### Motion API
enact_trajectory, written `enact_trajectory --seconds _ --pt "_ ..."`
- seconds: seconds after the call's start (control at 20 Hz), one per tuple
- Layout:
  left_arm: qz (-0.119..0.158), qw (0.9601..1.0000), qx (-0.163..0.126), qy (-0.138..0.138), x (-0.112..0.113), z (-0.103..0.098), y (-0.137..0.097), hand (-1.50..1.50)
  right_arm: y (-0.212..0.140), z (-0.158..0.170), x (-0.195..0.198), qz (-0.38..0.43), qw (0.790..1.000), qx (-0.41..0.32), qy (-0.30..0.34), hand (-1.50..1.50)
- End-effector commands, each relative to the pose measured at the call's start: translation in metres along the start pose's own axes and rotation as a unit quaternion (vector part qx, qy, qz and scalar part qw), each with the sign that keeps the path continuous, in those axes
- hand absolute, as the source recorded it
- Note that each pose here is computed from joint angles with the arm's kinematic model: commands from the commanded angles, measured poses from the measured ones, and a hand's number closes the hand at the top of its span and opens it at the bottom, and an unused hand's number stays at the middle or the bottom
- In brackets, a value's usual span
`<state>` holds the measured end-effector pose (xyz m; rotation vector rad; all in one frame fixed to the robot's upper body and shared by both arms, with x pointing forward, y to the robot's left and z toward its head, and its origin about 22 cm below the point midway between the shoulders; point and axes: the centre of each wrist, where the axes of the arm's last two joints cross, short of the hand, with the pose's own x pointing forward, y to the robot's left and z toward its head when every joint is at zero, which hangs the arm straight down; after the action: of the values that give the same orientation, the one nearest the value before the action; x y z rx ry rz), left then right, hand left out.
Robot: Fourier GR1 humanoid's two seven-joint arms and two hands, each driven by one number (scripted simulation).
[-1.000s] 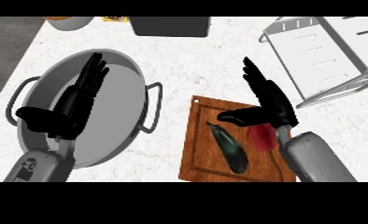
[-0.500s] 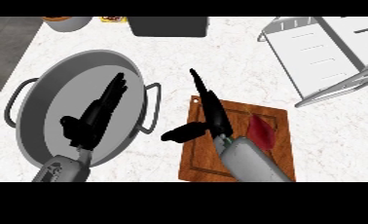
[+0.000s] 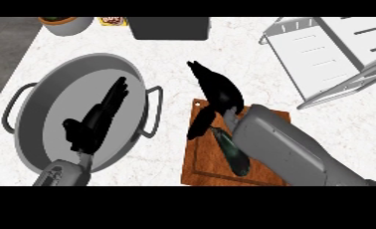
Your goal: Pick the eggplant from the cutting board and place it in the tiered basket
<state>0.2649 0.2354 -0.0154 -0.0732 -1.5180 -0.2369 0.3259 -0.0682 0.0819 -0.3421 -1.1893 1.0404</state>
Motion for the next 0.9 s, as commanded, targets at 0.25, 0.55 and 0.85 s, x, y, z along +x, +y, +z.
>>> enact_trajectory --seconds 0.25,0.55,0.85 --pt "0.012 0.9999 0.008 0.001 0.004 -0.002 -0.003 0.00 -0.014 0.024 0.067 0.269 0.944 0.158 0.104 -1.50" --pt "-0.005 0.9999 0.010 -0.005 0.001 0.000 0.013 0.00 -0.029 0.032 0.098 0.263 0.939 0.176 0.132 -1.50" --pt "0.008 0.9999 0.006 -0.004 -0.004 0.003 -0.005 0.00 -0.018 0.032 0.082 0.258 0.947 0.112 0.156 -1.50"
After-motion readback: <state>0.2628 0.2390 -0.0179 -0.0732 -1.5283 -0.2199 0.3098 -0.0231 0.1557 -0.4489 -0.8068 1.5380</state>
